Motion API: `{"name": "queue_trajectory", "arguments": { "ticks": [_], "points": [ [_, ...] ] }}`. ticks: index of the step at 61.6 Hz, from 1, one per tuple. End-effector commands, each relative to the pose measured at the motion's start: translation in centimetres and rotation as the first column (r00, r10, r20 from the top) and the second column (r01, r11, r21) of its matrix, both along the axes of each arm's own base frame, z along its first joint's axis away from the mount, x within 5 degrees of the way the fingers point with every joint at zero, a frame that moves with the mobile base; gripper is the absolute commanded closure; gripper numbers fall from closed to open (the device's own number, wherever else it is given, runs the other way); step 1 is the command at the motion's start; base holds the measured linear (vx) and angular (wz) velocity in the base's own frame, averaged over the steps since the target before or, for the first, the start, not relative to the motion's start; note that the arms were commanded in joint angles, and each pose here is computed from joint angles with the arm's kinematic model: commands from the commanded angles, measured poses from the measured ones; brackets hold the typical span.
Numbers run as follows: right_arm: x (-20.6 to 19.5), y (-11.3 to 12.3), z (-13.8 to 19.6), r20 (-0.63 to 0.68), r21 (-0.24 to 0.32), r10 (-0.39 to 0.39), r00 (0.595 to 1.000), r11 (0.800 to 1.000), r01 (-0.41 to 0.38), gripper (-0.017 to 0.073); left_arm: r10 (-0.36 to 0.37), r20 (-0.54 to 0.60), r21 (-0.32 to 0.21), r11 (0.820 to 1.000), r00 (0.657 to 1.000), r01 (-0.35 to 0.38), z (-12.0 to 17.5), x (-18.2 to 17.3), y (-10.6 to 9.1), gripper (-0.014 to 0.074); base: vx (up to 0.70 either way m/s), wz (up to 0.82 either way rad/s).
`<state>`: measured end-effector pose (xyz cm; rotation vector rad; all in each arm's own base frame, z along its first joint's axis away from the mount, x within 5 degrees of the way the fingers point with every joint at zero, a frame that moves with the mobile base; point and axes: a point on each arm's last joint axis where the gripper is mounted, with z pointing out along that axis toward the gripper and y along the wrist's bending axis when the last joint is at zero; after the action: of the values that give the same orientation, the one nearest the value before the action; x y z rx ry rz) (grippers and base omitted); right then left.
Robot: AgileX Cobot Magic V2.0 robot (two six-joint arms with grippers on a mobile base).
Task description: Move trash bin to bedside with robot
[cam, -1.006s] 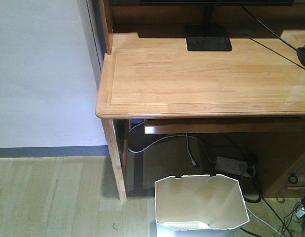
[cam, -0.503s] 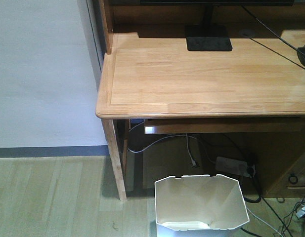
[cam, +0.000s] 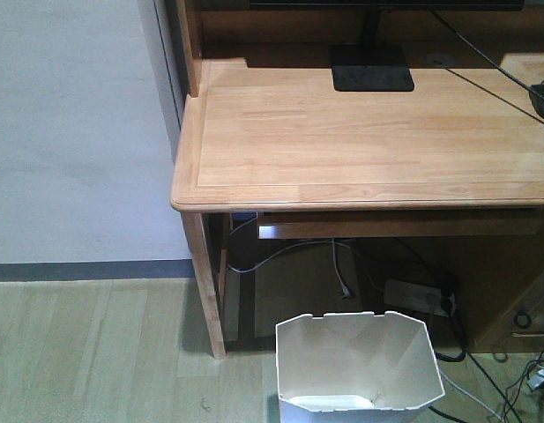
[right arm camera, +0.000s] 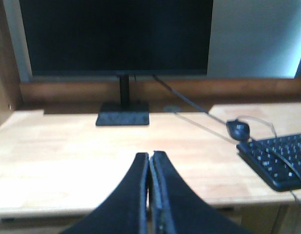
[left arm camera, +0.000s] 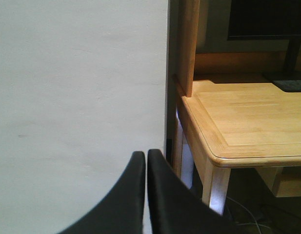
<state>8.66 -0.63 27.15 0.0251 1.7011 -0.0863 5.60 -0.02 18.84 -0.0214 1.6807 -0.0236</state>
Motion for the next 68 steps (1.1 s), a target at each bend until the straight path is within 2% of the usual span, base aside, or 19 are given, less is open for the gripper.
{"name": "queue_trajectory", "arguments": {
  "ticks": [1, 7, 15, 29, 36, 55, 61, 68],
  "points": [
    [1.1, -0.1, 1.5, 0.041, -0.001, 0.002, 0.999, 1.0, -0.002, 0.0568, -0.001, 0.073, -0.015, 1.0, 0.997, 0.002, 0.1, 0.0, 0.0, 0.06, 0.0, 0.0],
    [2.0, -0.1, 1.2, 0.018, 0.0, 0.003, 1.0, 1.0, -0.003, 0.0568, -0.001, 0.073, -0.015, 1.0, 0.997, 0.002, 0.1, 0.0, 0.0, 0.06, 0.0, 0.0],
    [2.6, -0.1, 0.8, -0.013, 0.044, -0.001, 1.0, 0.999, 0.001, 0.0568, -0.001, 0.073, -0.015, 1.0, 0.997, 0.002, 0.1, 0.0, 0.0, 0.06, 0.0, 0.0],
    [2.7, -0.1, 0.7, -0.029, 0.021, 0.002, 1.0, 1.0, -0.002, 0.0532, -0.001, 0.073, -0.015, 1.0, 0.997, 0.002, 0.1, 0.0, 0.0, 0.06, 0.0, 0.0],
    [2.7, -0.1, 0.7, -0.029, 0.021, 0.002, 1.0, 1.0, -0.002, 0.0464, -0.001, 0.073, -0.015, 1.0, 0.997, 0.002, 0.1, 0.0, 0.0, 0.06, 0.0, 0.0],
    [2.7, -0.1, 0.6, -0.034, 0.021, 0.002, 0.999, 1.0, -0.002, 0.0184, -0.001, 0.073, -0.015, 1.0, 0.997, 0.002, 0.1, 0.0, 0.0, 0.06, 0.0, 0.0],
    [2.7, -0.1, 0.5, -0.045, 0.022, 0.003, 0.999, 1.0, -0.002, 0.0121, -0.001, 0.073, -0.015, 1.0, 0.997, 0.002, 0.1, 0.0, 0.0, 0.06, 0.0, 0.0],
    [2.8, -0.1, 0.5, -0.05, 0.022, 0.003, 0.999, 1.0, -0.001, 0.0092, -0.001, 0.073, -0.015, 1.0, 0.997, 0.002, 0.1, 0.0, 0.0, 0.06, 0.0, 0.0]
  ]
}}
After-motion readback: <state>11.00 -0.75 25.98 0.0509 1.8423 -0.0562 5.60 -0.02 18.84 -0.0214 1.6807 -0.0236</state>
